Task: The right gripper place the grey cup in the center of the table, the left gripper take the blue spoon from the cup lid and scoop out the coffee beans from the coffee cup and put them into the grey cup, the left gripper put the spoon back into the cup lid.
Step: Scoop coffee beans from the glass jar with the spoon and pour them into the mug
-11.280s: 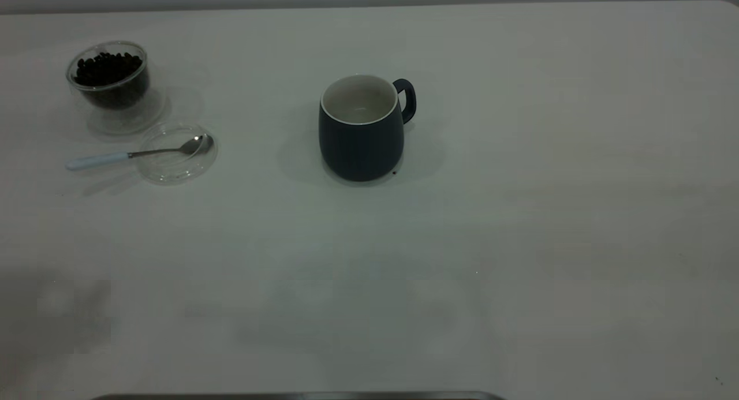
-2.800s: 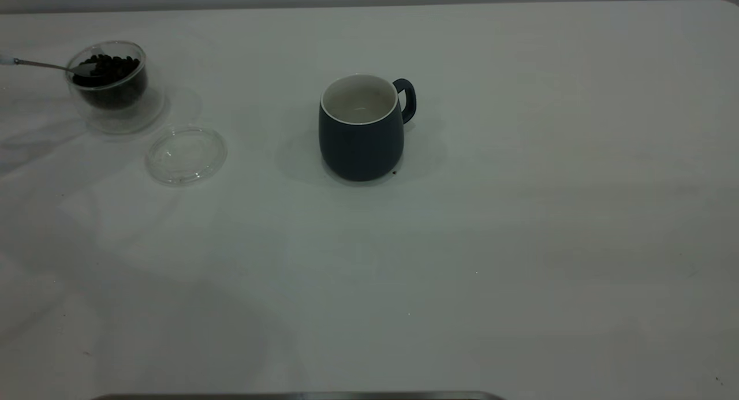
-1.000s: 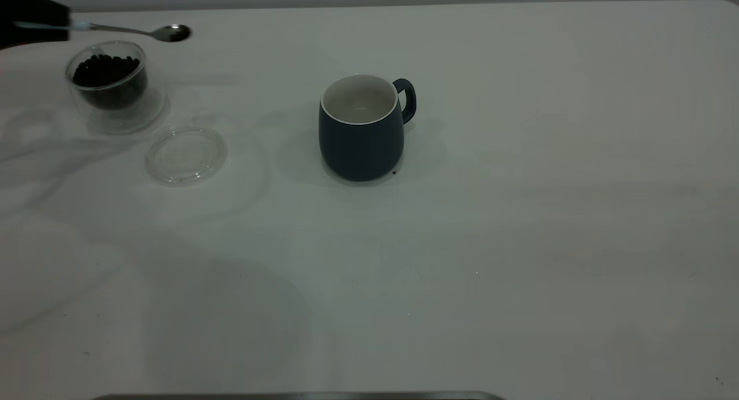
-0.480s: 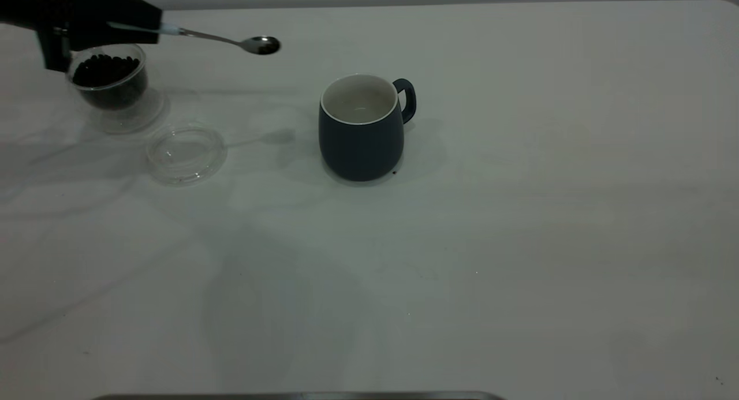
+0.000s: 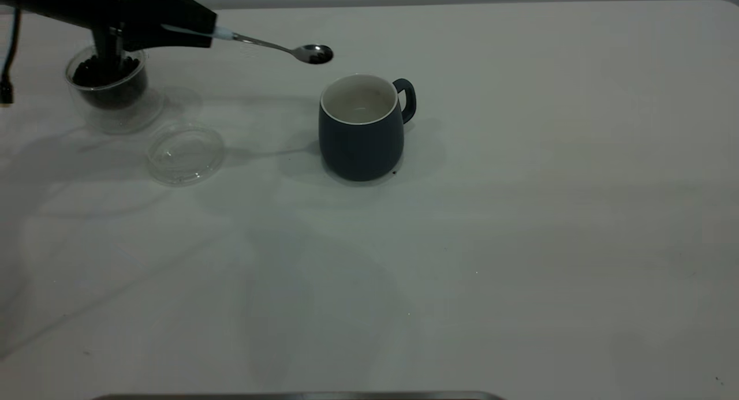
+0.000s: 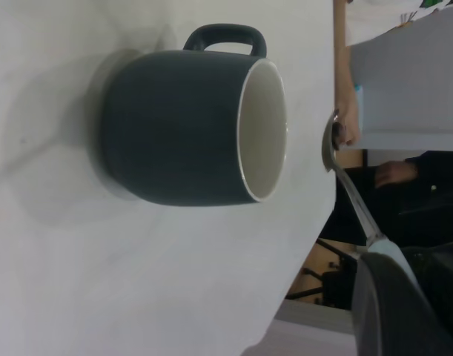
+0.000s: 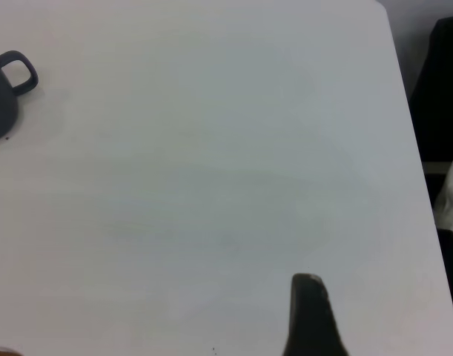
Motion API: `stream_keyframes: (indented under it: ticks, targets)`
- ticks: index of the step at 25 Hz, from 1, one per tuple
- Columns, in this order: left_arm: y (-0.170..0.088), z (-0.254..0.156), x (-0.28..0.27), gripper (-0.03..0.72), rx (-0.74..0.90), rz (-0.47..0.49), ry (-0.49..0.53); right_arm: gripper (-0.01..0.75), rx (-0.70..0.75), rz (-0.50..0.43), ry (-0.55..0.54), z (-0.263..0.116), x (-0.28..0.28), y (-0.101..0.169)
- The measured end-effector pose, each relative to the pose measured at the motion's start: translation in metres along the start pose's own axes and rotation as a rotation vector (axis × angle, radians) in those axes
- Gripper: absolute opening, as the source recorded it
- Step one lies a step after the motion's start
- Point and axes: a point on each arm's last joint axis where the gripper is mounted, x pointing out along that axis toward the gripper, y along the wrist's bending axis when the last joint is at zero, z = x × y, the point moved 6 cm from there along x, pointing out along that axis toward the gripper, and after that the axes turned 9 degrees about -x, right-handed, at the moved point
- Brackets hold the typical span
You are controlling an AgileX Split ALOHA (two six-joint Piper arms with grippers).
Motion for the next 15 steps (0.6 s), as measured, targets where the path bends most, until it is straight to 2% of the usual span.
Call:
stream_keyframes:
  ticks: [10, 15]
  targets:
    - [-0.001, 0.001, 0.018, 0.123, 0.143, 0.053, -0.003, 0.462, 0.001, 0.0, 0.0, 0.0, 0.0, 0.0]
    - [-0.003, -0.001, 0.028, 0.123, 0.295, 0.064, 0.013, 0.462, 0.001, 0.0, 0.0, 0.0, 0.0, 0.0]
